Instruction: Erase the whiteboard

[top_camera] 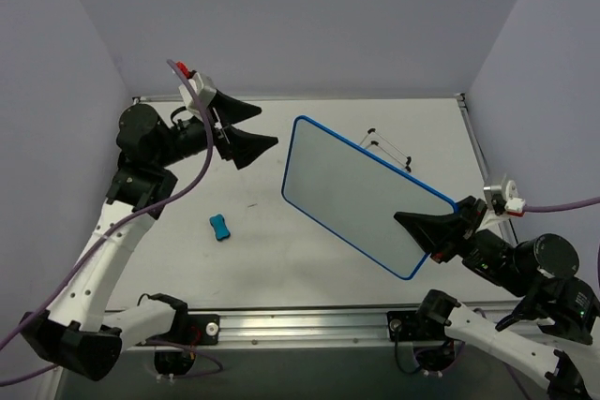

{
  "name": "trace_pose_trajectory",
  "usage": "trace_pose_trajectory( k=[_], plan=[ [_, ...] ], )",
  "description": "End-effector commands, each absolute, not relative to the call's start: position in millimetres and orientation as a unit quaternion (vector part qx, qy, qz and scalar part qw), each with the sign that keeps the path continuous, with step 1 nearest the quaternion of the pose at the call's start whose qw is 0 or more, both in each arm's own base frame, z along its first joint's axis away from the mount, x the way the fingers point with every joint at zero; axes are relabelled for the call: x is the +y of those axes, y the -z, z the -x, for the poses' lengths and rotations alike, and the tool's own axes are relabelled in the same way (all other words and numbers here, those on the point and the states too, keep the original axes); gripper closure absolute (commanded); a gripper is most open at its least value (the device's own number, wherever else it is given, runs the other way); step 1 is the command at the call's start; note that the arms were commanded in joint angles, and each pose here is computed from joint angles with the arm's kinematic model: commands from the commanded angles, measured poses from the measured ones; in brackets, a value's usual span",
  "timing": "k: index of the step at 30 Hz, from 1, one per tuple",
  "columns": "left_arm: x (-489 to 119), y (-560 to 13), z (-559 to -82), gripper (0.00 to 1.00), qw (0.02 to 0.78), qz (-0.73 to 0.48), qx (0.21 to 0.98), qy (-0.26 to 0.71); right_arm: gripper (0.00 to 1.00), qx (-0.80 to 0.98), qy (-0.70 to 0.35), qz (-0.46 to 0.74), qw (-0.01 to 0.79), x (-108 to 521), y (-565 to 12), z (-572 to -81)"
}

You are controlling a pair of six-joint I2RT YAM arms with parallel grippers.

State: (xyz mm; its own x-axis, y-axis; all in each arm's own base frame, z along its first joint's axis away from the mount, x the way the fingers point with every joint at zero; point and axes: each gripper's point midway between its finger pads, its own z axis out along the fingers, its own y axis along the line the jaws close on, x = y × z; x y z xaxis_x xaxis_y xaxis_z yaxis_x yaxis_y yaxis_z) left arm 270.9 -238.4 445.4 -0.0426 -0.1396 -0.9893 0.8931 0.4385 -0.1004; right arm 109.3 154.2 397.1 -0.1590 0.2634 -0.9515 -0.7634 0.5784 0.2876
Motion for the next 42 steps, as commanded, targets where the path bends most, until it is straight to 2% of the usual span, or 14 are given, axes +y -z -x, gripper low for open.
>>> trace_pose_trajectory(
  k=[1, 6, 7, 15, 18, 24, 25, 26, 27, 32, 33, 36, 37, 42],
  plan=[
    [-262, -465, -230, 0.06, 0.562, -0.385, 0.465, 0.565, 1.00, 0.541, -0.489, 0.196, 0.655, 156, -474, -88],
    [-272, -456, -212, 0.06, 0.504, -0.429, 0.416, 0.624, 1.00, 0.522, -0.518, 0.190, 0.651, 158, -492, -81],
    [-267, -466, -192, 0.06, 0.509, -0.449, 0.373, 0.633, 1.00, 0.521, -0.519, 0.189, 0.651, 158, -493, -82],
    [-272, -447, -182, 0.02, 0.472, -0.470, 0.364, 0.651, 1.00, 0.521, -0.511, 0.181, 0.659, 161, -497, -90],
    [-277, -442, -180, 0.29, 0.451, -0.481, 0.372, 0.653, 1.00, 0.515, -0.510, 0.193, 0.661, 163, -502, -88],
    [-277, -443, -167, 0.33, 0.445, -0.486, 0.368, 0.656, 1.00, 0.517, -0.504, 0.219, 0.656, 178, -505, -92],
    [-277, -444, -165, 0.50, 0.444, -0.490, 0.367, 0.655, 1.00, 0.517, -0.505, 0.222, 0.654, 181, -505, -93],
    [-277, -448, -159, 0.82, 0.446, -0.494, 0.361, 0.654, 1.00, 0.521, -0.504, 0.226, 0.651, 186, -502, -96],
    [-277, -449, -160, 0.96, 0.446, -0.491, 0.365, 0.653, 1.00, 0.522, -0.503, 0.228, 0.650, 188, -500, -97],
    [-274, -455, -151, 0.98, 0.465, -0.496, 0.359, 0.639, 1.00, 0.552, -0.467, 0.222, 0.654, 185, -483, -110],
    [-277, -450, -157, 0.98, 0.464, -0.494, 0.371, 0.634, 0.91, 0.580, -0.442, 0.228, 0.646, 182, -468, -115],
    [-280, -437, -164, 0.98, 0.463, -0.500, 0.392, 0.617, 0.51, 0.634, -0.378, 0.212, 0.640, 167, -457, -131],
    [-281, -432, -167, 0.98, 0.459, -0.500, 0.401, 0.615, 0.28, 0.672, -0.345, 0.226, 0.615, 165, -436, -134],
    [-291, -404, -194, 0.98, 0.436, -0.497, 0.456, 0.596, 0.20, 0.677, -0.309, 0.168, 0.646, 114, -478, -127]
  ],
)
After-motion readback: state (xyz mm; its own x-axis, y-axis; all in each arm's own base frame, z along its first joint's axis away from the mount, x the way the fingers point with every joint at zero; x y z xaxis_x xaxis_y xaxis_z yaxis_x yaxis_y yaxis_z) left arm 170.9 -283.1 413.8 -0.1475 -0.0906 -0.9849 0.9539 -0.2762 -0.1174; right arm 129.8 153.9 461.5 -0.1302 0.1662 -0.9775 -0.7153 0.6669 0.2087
